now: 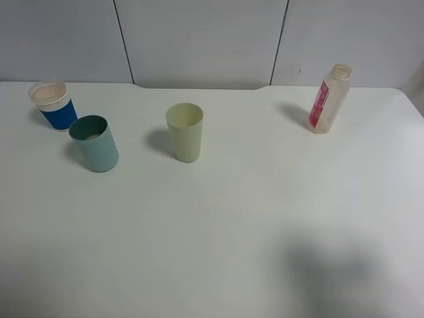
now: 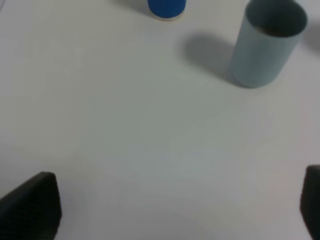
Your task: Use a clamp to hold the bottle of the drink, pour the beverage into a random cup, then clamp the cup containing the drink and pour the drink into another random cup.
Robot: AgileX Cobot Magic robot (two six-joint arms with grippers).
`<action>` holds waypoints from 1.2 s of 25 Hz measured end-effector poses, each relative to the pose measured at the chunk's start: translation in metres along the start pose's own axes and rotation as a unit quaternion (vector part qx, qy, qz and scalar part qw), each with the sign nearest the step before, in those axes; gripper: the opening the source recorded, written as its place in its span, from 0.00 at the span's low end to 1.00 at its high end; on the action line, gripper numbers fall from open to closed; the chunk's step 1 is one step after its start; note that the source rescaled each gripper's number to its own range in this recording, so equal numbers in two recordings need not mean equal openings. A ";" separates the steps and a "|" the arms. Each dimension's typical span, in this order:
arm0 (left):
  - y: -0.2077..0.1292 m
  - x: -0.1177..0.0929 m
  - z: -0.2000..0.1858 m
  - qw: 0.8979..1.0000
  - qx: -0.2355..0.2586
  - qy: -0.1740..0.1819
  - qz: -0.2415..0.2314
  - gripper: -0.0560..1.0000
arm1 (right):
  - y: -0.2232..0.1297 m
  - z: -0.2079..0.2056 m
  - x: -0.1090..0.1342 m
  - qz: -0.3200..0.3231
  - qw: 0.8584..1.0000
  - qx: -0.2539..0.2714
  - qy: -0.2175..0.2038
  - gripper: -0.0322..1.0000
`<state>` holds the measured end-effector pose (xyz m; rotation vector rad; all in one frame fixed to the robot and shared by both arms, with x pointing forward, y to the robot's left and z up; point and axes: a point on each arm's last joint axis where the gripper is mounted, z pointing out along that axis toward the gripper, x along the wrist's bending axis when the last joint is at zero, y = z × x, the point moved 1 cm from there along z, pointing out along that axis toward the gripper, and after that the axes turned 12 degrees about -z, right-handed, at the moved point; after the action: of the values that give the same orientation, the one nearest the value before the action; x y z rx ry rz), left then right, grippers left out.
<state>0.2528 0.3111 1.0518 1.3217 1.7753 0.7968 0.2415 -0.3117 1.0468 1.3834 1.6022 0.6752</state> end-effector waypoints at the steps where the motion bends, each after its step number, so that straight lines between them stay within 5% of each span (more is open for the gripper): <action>1: 0.000 0.000 0.000 1.000 0.000 0.000 0.000 0.90 | 0.000 0.000 0.000 0.000 1.000 0.000 0.000 1.00; 30: -0.006 0.001 -0.011 0.999 -0.036 -0.024 0.003 0.83 | 0.000 0.000 0.000 0.000 1.000 0.000 0.000 1.00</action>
<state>0.2407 0.3097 1.0522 1.2890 1.6913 0.8188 0.2415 -0.3117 1.0468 1.3834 1.6022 0.6752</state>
